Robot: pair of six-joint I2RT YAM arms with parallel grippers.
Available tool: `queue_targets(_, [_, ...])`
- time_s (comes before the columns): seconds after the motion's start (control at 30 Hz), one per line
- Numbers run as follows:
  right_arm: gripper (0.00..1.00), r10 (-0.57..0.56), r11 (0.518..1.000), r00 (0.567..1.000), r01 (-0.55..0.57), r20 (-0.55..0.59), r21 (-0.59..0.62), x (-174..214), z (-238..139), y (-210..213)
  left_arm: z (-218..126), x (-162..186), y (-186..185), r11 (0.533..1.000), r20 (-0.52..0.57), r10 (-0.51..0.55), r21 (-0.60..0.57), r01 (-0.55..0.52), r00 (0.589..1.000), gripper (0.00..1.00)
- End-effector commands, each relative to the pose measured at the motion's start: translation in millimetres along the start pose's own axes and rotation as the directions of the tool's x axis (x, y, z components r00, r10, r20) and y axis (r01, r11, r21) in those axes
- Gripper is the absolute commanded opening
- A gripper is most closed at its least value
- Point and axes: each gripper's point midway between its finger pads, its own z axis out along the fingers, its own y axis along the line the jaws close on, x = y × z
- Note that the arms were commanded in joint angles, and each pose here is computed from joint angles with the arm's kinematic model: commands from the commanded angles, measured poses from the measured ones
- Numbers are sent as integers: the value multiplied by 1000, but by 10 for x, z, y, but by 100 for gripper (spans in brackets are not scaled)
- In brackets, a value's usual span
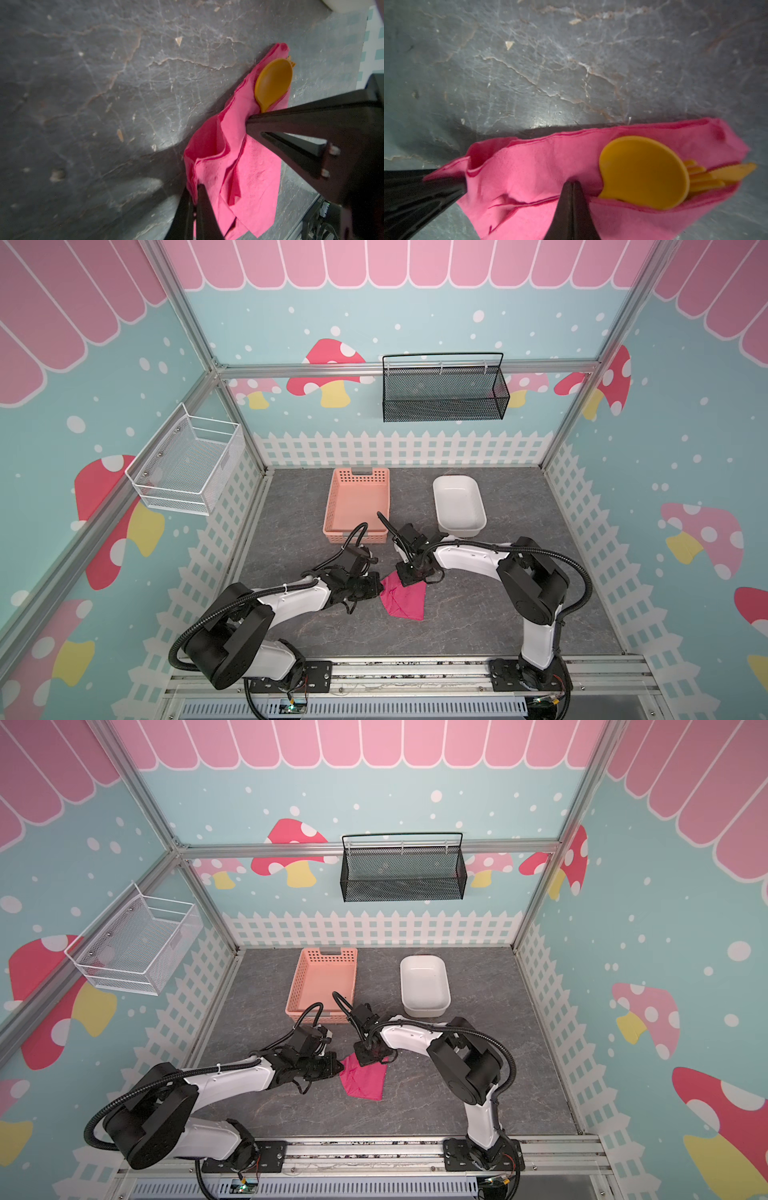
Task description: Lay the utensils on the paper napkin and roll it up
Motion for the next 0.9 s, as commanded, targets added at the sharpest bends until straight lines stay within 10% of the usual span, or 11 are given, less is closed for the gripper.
queue_targets(0.0, [7, 6, 999, 1000, -7, -6, -39, 91, -84, 82, -38, -54, -39, 1000, 13, 10, 6, -11, 1000, 8])
queue_targets(0.87, [7, 101, 961, 995, -103, -19, -256, 694, -414, 466, -49, -38, -11, 1000, 16, 8, 1, -8, 1000, 8])
